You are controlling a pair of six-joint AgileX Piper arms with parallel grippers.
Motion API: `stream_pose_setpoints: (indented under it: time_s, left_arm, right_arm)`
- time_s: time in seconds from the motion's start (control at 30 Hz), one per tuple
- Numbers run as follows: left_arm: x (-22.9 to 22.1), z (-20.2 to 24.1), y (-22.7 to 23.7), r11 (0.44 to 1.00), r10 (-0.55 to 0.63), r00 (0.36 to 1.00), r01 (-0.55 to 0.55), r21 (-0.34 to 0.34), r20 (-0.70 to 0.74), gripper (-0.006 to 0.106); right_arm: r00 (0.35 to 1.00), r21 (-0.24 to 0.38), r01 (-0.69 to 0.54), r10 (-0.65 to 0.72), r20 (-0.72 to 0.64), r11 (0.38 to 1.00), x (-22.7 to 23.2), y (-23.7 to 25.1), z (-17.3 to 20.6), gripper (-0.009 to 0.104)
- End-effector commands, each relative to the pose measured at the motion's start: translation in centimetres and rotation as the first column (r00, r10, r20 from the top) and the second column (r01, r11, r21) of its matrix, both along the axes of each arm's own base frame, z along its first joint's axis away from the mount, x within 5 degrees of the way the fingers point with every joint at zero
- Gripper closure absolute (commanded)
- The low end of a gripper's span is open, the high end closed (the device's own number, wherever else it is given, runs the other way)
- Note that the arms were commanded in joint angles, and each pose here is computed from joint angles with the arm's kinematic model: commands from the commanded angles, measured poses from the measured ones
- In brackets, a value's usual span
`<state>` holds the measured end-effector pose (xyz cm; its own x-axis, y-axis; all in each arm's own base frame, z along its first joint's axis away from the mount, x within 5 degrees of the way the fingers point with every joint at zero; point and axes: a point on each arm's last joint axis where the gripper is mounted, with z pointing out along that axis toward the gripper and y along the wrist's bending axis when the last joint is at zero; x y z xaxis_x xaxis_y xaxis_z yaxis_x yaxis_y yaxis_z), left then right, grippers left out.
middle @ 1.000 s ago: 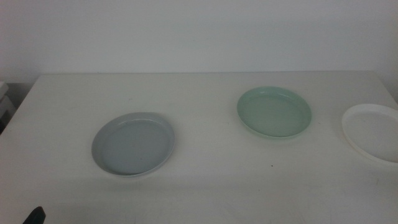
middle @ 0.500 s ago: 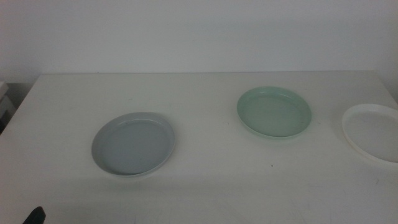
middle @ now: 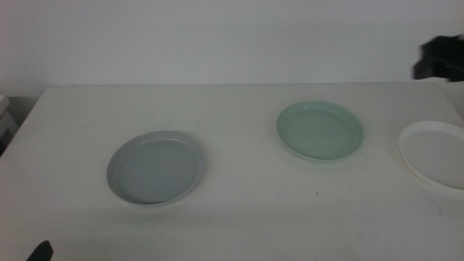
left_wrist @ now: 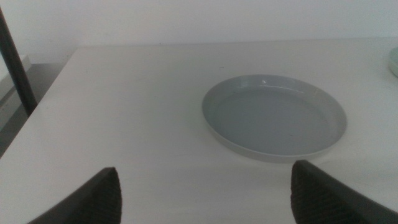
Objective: Stack the three bowls on top of each other.
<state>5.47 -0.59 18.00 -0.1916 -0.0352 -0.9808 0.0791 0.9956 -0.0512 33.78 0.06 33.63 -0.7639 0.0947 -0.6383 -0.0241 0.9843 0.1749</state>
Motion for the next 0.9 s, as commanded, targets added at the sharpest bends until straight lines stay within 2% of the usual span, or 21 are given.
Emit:
stream_pose_setpoints:
  time_s: [0.0, 0.23, 0.4, 0.6, 0.77, 0.87]
  left_arm:
    - [0.0, 0.9, 0.1, 1.000, 0.012, 0.996, -0.010, -0.023, 0.092, -0.002]
    - [0.0, 0.9, 0.1, 1.000, 0.012, 0.996, -0.010, -0.023, 0.092, -0.002]
    - [0.0, 0.9, 0.1, 1.000, 0.012, 0.996, -0.010, -0.023, 0.092, -0.002]
    - [0.0, 0.9, 0.1, 1.000, 0.012, 0.996, -0.010, -0.023, 0.092, -0.002]
    - [0.0, 0.9, 0.1, 1.000, 0.012, 0.996, -0.010, -0.023, 0.092, -0.002]
    - [0.0, 0.9, 0.1, 1.000, 0.012, 0.996, -0.010, -0.023, 0.092, -0.002]
  right_arm:
    - [1.000, 0.025, -0.025, 0.024, 0.019, 0.999, 2.8, 0.2, 0.6, 0.046]
    - [0.993, 0.050, -0.064, 0.069, -0.095, 0.997, 10.5, 0.9, -3.6, 0.046]
    - [0.980, 0.051, -0.113, 0.120, -0.160, 0.992, 13.9, 2.9, -7.3, 0.046]
    - [0.964, 0.041, -0.125, 0.132, -0.230, 0.991, 15.0, 3.9, -11.3, 0.046]
    - [0.960, -0.012, -0.093, 0.087, -0.264, 0.996, 15.2, 3.4, -12.4, 0.046]
    - [0.958, -0.018, -0.102, 0.093, -0.271, 0.995, 15.3, 3.6, -12.8, 0.046]
